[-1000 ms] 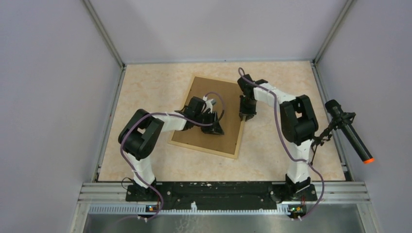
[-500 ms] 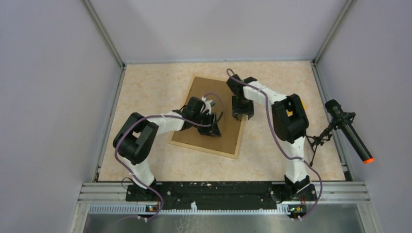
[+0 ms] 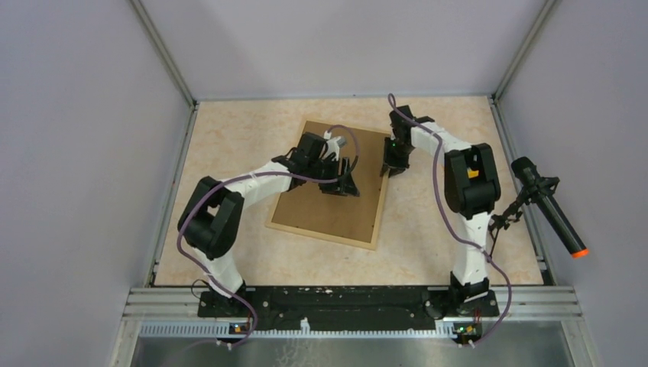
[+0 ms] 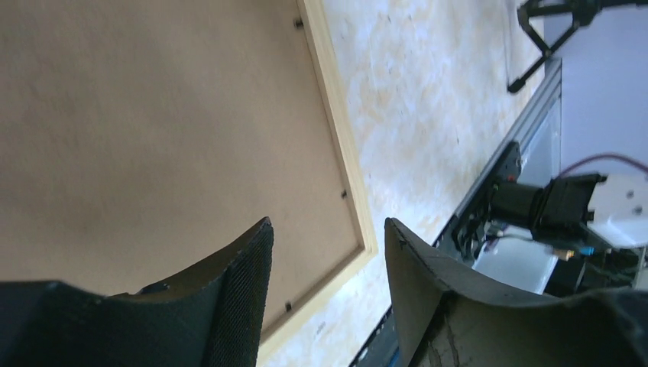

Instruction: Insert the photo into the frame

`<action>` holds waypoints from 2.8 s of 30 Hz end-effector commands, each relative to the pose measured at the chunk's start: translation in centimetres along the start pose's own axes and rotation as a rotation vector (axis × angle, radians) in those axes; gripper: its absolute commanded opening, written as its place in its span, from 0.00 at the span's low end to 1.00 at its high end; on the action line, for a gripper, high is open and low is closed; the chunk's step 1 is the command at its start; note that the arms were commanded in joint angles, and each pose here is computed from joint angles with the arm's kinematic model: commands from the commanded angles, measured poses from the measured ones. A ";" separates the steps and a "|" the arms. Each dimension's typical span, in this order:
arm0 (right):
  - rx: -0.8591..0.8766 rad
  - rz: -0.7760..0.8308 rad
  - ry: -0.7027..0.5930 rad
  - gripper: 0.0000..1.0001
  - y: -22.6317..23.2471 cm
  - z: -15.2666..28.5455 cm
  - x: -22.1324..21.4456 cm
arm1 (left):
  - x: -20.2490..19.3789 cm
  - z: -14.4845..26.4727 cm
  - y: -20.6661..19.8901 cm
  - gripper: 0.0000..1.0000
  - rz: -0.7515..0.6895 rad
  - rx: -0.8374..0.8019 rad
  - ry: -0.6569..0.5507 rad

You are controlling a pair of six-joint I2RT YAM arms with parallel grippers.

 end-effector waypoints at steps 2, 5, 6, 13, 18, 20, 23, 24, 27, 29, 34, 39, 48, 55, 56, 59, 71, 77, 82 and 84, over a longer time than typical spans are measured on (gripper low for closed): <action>-0.099 -0.010 0.011 0.22 0.9 -2.2 -5.9 | 2.6 -2.0 1.4 0.59 0.069 0.047 -0.037; 0.038 -0.094 -0.004 0.19 1.4 -1.3 -10.2 | 3.6 -3.3 1.8 0.58 0.084 0.022 -0.044; 0.102 -0.122 0.004 0.20 1.6 -1.0 -11.3 | 3.9 -3.6 1.9 0.58 0.085 0.012 -0.048; 0.187 -0.071 -0.063 0.40 1.1 3.6 -9.1 | 6.2 -5.1 1.8 0.56 0.062 -0.038 -0.060; 0.218 -0.111 -0.131 0.45 -1.1 5.7 -5.1 | 6.7 -6.8 2.8 0.53 0.094 -0.065 -0.061; 0.223 -0.108 -0.125 0.45 -1.0 5.3 -4.4 | 6.5 -7.5 3.9 0.50 0.113 -0.038 -0.062; 0.244 -0.112 -0.102 0.42 -0.6 4.3 -3.7 | 5.7 -8.4 6.3 0.46 0.155 0.053 -0.052; 0.250 -0.113 -0.093 0.40 -0.5 4.0 -3.6 | 5.4 -8.6 6.9 0.45 0.170 0.077 -0.043; 0.235 -0.121 -0.079 0.35 -0.6 3.3 -3.4 | 3.7 -8.8 8.5 0.44 0.221 0.150 -0.010; 0.215 -0.114 -0.065 0.33 -0.6 2.8 -3.7 | 2.6 -8.7 9.2 0.43 0.244 0.171 0.000; 0.185 -0.093 -0.044 0.30 -0.4 1.4 -4.2 | 1.4 -8.7 9.9 0.42 0.261 0.193 0.015; 0.141 -0.088 -0.028 0.26 -0.7 0.2 -3.9 | 1.3 -8.4 9.8 0.41 0.252 0.199 0.015; 0.214 -0.092 0.010 0.27 -0.1 1.6 -5.2 | 1.7 -8.2 9.5 0.40 0.239 0.196 0.007; 0.280 -0.130 0.006 0.28 -0.5 2.0 -5.1 | 1.4 -8.2 9.6 0.40 0.237 0.195 0.015; 0.284 -0.136 0.007 0.28 -0.7 1.8 -5.1 | 1.4 -8.2 9.6 0.40 0.236 0.193 0.015; 0.313 -0.147 0.011 0.28 -0.9 1.8 -5.4 | 1.5 -8.2 9.6 0.40 0.234 0.190 0.015; 0.164 -0.160 -0.019 0.27 -2.4 -0.5 -4.4 | 1.5 -8.3 9.5 0.39 0.235 0.185 0.017; 0.093 -0.171 -0.017 0.27 -2.6 -2.0 -3.4 | 1.3 -8.2 9.6 0.38 0.232 0.185 0.023; 0.008 -0.137 0.000 0.26 -2.2 -2.6 -4.4 | 1.3 -8.1 9.5 0.38 0.228 0.187 0.021; -0.027 -0.137 0.008 0.26 -2.1 -3.1 -5.3 | 1.3 -8.2 9.5 0.38 0.231 0.183 0.020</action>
Point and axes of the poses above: each gripper's point midway between its finger pads, its own z axis back along the fingers, its own y axis along the line the jaws close on, x = y × z, the point moved 7 cm from there along z, back along the fingers, and after that the axes turned 1 degree about -z, right-handed, at the moved point
